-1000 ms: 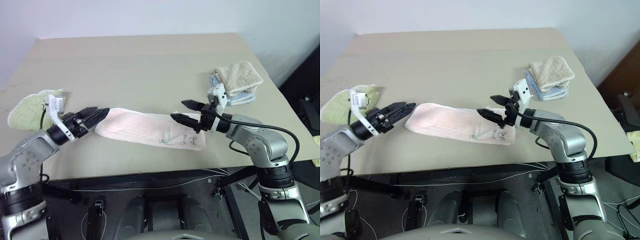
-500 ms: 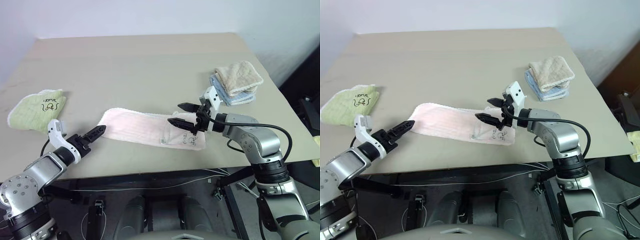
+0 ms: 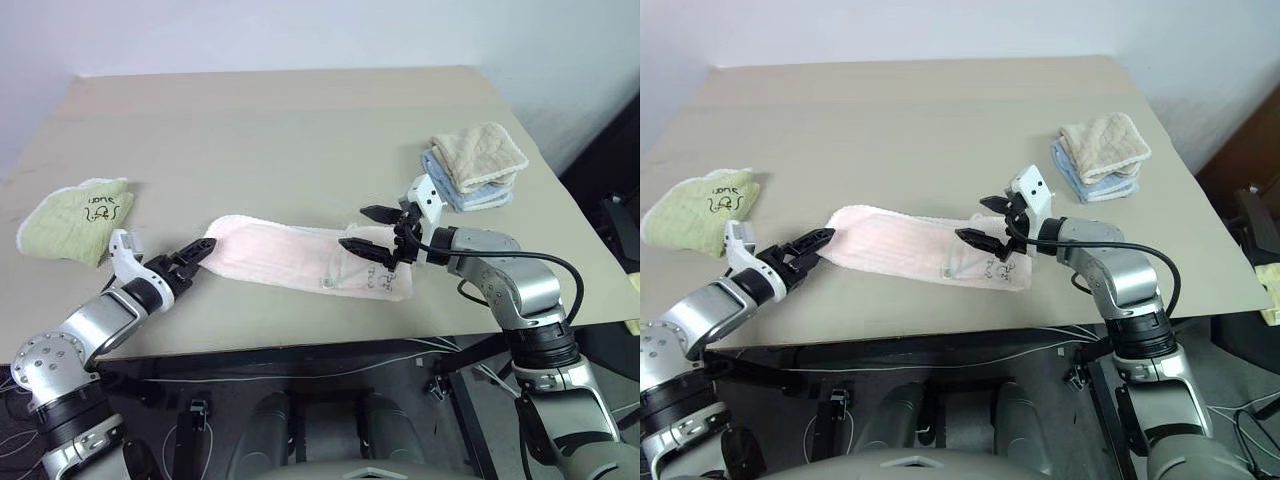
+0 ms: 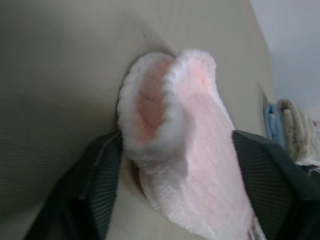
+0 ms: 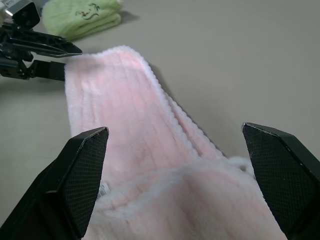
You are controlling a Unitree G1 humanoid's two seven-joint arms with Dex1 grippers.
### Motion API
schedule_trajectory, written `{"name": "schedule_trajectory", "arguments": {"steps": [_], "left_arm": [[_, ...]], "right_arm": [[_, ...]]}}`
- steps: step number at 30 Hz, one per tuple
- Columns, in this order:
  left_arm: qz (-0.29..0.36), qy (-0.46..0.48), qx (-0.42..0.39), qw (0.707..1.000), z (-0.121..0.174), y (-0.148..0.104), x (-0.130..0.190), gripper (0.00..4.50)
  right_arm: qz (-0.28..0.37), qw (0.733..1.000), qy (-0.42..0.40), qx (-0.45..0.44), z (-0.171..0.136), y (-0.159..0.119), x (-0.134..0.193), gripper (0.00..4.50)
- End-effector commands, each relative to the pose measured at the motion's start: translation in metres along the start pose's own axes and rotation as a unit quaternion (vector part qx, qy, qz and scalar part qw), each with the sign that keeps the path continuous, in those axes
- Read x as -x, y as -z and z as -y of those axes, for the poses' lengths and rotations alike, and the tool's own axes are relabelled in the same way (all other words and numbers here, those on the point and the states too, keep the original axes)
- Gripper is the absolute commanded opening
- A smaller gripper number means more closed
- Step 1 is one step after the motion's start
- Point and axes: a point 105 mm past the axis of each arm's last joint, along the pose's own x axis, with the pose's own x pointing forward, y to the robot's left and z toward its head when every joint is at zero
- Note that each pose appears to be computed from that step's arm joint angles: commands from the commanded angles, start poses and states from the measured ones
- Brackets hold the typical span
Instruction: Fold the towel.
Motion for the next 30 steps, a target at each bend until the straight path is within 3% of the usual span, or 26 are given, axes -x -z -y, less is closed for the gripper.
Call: {"name": "schedule_trajectory", "arguments": {"steps": [1, 7, 14, 19, 27, 30], "left_arm": [[0.008, 0.021, 0.004, 1.000, 0.009, -0.004, 0.000, 2.13], [0.018, 0.040, 0.004, 0.999, 0.017, -0.010, 0.003, 0.04], [-0.004, 0.049, -0.077, 0.996, 0.028, -0.008, 0.005, 0.01], [-0.035, 0.092, -0.130, 0.987, 0.049, -0.006, 0.004, 0.01], [-0.100, 0.198, -0.221, 0.950, 0.113, 0.012, -0.017, 0.01], [-0.144, 0.253, -0.234, 0.928, 0.136, 0.035, -0.021, 0.01]], "right_arm": [[0.014, 1.000, 0.005, 0.025, -0.001, -0.010, 0.002, 4.50], [0.008, 1.000, 0.013, 0.028, 0.000, -0.006, 0.004, 4.50], [-0.001, 0.999, 0.014, 0.033, -0.002, 0.002, 0.005, 4.50], [0.021, 1.000, 0.010, 0.020, 0.000, -0.009, 0.015, 4.50], [0.121, 0.990, 0.071, -0.023, 0.029, -0.050, 0.047, 4.50], [0.136, 0.985, 0.105, -0.030, 0.038, -0.053, 0.058, 4.50]]}}
